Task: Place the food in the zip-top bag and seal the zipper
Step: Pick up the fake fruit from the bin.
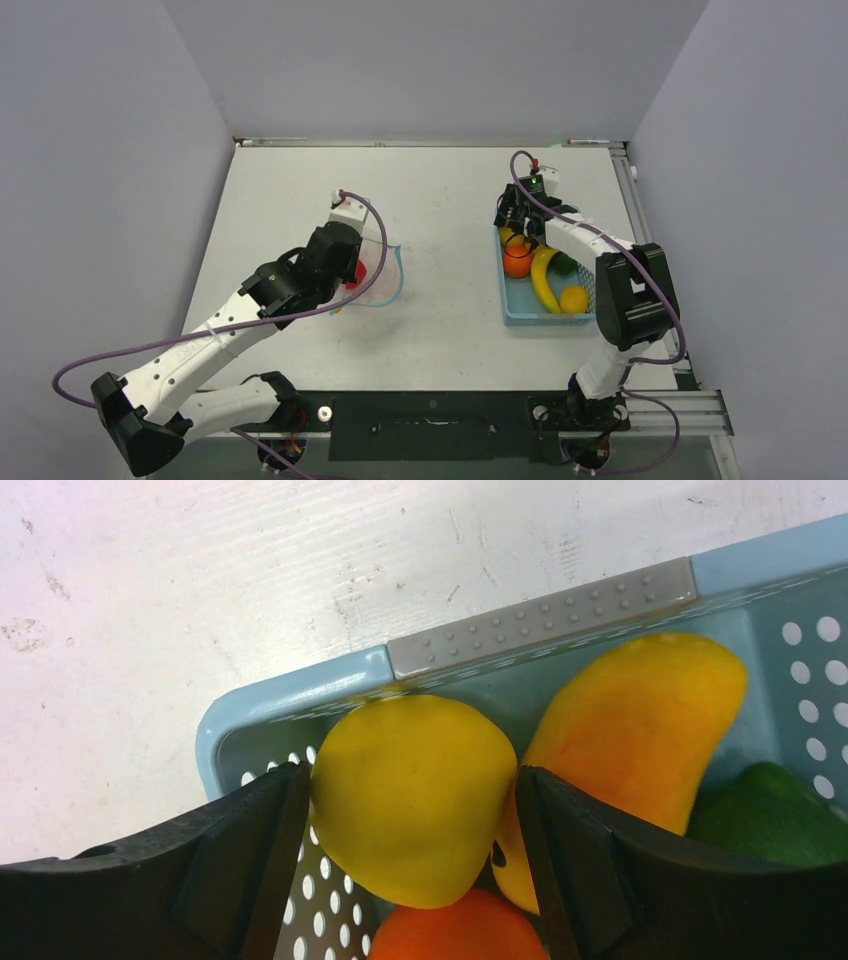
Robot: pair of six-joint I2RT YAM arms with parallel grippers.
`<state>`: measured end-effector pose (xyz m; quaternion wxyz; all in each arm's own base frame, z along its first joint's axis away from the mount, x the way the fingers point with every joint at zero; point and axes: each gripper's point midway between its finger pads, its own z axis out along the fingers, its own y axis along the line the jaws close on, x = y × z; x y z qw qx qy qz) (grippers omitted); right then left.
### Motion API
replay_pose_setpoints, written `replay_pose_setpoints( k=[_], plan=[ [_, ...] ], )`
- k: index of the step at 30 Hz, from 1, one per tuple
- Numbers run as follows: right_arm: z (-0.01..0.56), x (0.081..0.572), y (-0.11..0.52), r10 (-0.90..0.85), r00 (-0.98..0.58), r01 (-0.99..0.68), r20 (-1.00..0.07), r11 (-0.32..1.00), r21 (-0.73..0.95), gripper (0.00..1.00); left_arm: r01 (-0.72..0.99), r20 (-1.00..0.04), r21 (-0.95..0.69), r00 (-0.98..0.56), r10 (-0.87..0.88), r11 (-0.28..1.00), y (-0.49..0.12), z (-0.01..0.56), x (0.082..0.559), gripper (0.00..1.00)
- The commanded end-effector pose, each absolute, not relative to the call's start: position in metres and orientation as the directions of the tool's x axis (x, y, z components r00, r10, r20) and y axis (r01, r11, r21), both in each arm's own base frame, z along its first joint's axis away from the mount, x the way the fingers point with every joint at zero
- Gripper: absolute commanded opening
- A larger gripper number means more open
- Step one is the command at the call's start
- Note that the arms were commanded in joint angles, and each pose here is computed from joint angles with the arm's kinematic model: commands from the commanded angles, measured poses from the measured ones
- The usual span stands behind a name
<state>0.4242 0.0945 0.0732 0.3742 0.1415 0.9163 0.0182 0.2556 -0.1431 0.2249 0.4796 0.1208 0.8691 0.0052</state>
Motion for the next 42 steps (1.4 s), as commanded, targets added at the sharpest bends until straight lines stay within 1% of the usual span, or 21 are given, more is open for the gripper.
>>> replay_pose_setpoints(
  k=[1, 5, 8, 12, 15, 23, 32, 37, 42],
  plan=[
    [0.08, 0.442, 0.1, 0.298, -0.651, 0.243, -0.698, 0.953, 0.18, 0.75, 0.181, -0.86, 0.105, -0.477, 0.181, 0.978, -0.145, 0.235, 0.263, 0.0],
    [0.074, 0.438, 0.101, 0.303, -0.655, 0.241, -0.692, 0.952, 0.189, 0.7, 0.179, -0.862, 0.104, -0.474, 0.178, 0.978, -0.145, 0.237, 0.263, 0.0],
    [0.071, 0.435, 0.103, 0.306, -0.659, 0.234, -0.687, 0.952, 0.199, 0.6, 0.179, -0.862, 0.104, -0.475, 0.178, 0.978, -0.145, 0.236, 0.263, 0.0],
    [0.072, 0.434, 0.103, 0.316, -0.655, 0.24, -0.687, 0.948, 0.208, 0.41, 0.177, -0.86, 0.108, -0.477, 0.182, 0.978, -0.144, 0.235, 0.263, 0.0],
    [0.078, 0.434, 0.1, 0.318, -0.643, 0.248, -0.697, 0.947, 0.204, 0.35, 0.176, -0.864, 0.105, -0.471, 0.177, 0.979, -0.143, 0.238, 0.263, 0.0],
    [0.108, 0.431, 0.091, 0.319, -0.593, 0.269, -0.739, 0.944, 0.191, 0.31, 0.185, -0.863, 0.101, -0.473, 0.179, 0.978, -0.145, 0.237, 0.263, 0.0],
    [0.169, 0.422, 0.095, 0.298, -0.512, 0.232, -0.806, 0.951, 0.205, 0.29, 0.179, -0.872, 0.09, -0.461, 0.164, 0.98, -0.143, 0.243, 0.262, 0.0],
    [0.198, 0.406, 0.111, 0.268, -0.488, 0.176, -0.831, 0.962, 0.207, 0.29, 0.177, -0.873, 0.09, -0.459, 0.163, 0.98, -0.142, 0.244, 0.261, 0.0],
    [0.224, 0.384, 0.144, 0.238, -0.476, 0.07, -0.847, 0.97, 0.234, 0.29, 0.17, -0.874, 0.092, -0.459, 0.162, 0.981, -0.141, 0.243, 0.262, 0.0]
  ],
)
